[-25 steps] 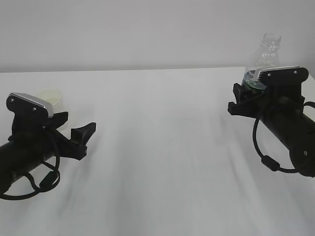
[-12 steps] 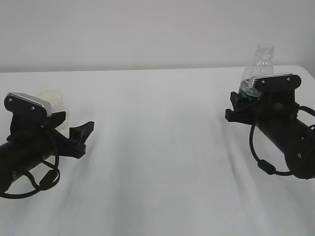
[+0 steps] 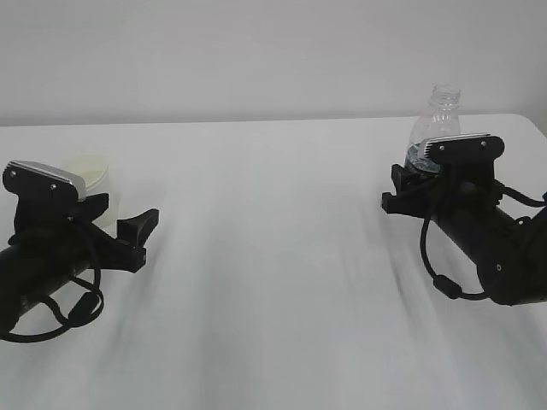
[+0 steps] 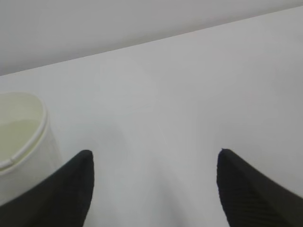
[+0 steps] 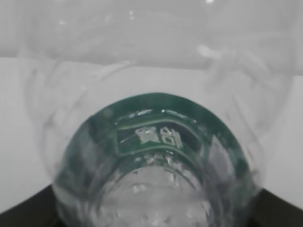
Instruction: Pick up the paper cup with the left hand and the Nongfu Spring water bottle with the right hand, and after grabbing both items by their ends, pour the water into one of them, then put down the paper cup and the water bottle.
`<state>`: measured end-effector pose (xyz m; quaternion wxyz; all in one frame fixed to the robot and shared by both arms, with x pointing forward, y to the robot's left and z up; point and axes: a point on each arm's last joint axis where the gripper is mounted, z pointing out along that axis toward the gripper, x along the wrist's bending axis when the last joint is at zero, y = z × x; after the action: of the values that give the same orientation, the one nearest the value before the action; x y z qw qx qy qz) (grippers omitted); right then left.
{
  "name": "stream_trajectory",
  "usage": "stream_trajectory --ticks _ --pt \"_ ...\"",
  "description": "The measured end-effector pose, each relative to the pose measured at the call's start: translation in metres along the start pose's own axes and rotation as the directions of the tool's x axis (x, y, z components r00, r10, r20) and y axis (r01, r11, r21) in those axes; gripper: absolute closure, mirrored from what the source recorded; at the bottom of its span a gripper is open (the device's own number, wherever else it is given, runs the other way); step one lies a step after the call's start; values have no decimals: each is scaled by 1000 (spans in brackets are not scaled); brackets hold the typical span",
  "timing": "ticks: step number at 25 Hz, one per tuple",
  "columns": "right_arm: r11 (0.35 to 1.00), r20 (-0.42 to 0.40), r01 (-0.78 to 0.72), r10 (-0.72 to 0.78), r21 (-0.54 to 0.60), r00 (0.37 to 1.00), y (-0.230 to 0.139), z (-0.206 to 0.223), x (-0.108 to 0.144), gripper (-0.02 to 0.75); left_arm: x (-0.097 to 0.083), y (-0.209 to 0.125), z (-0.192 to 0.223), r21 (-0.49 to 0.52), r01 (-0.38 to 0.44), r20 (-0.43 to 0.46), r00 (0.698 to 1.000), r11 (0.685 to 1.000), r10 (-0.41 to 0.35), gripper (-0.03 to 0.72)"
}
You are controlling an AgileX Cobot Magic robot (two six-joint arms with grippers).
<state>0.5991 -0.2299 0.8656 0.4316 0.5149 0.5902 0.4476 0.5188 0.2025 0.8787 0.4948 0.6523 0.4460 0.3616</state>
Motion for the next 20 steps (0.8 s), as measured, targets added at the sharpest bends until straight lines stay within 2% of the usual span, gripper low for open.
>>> stream_trajectory --ticks 20 --pt "1000 1 5 -5 20 1000 -20 14 2 283 0 0 0 1 0 0 1000 1000 0 102"
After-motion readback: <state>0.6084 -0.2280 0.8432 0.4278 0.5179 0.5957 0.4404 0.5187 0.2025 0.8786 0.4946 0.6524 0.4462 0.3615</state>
